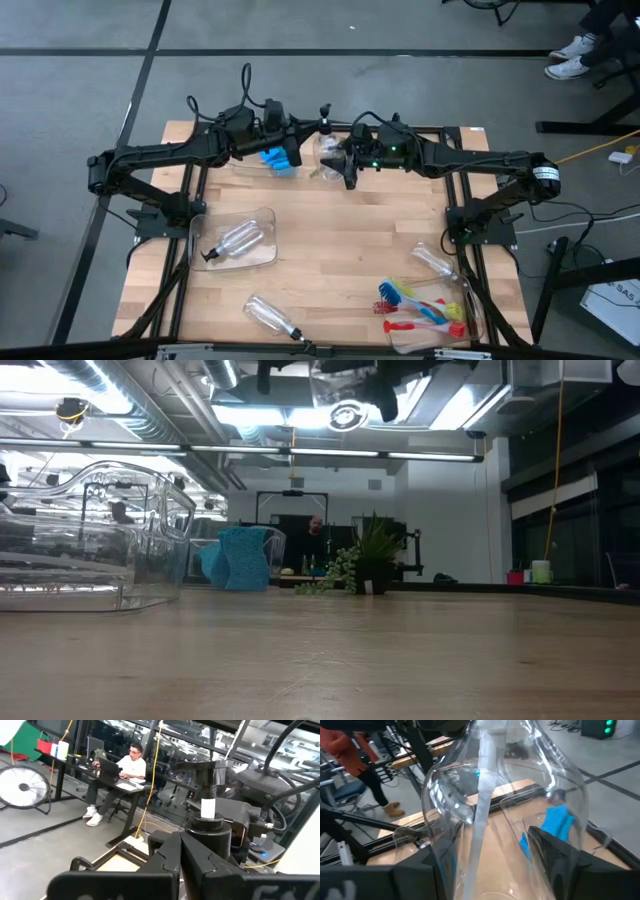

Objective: Pick & Place Kitchen Sink Supplies
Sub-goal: Put the transparent soap dispenser into the middle transparent bin

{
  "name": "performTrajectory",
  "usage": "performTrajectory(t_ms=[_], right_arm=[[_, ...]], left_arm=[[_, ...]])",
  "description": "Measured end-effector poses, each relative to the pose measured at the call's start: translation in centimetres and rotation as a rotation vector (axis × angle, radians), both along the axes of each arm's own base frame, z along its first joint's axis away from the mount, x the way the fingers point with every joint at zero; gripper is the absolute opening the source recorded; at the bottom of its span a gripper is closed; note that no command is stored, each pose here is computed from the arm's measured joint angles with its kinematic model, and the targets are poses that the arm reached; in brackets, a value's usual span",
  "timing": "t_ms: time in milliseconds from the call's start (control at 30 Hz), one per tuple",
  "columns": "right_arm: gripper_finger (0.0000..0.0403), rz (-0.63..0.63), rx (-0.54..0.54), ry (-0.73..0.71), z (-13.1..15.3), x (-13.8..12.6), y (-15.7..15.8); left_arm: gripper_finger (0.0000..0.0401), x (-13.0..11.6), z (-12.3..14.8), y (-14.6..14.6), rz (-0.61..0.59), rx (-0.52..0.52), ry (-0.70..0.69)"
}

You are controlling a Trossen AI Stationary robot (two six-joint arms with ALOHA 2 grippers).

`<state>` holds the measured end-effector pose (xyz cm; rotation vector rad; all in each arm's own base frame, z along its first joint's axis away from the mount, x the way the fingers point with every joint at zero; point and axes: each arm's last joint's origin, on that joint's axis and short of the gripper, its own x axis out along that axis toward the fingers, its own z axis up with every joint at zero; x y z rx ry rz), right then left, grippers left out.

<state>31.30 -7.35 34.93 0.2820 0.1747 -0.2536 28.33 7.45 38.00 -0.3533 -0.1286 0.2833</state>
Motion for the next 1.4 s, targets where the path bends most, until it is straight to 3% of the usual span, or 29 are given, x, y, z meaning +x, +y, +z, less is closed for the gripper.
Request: performTrajectory(t_ms=[167,300,600,933,1100,1400], right_arm=[[0.0216,-0.053,-0.002,0.01,-0.1,-0.1,-0.2],[0.0216,-0.147,0.001,0.039,-0.5,-0.2,-1.0],[0.0216,-0.15,0.017,0.04,-0.5,-0.5,-1.6],[0.0216,0.096,0.008,-0.037,0.3,0.0,-0.2],[0.0216,0.184,-0.015,-0.066,0.7,0.2,0.7],[0.0216,0.195,-0.019,-0.073,0.7,0.3,1.0]], left_arm=[[0.0001,0.0,0.0,0.0,-0.002,-0.008,-0.004],[0.0001,0.2,-0.1,-0.7,-0.119,-0.006,0.004],[0.0001,0.2,0.0,-1.0,-0.088,0.004,0.003],[0.0001,-1.9,0.5,-0.1,0.191,0.041,0.085],[0.0001,-1.4,0.3,0.6,0.149,0.013,0.056],[0.0002,-0.2,0.3,0.9,0.03,0.003,-0.031]])
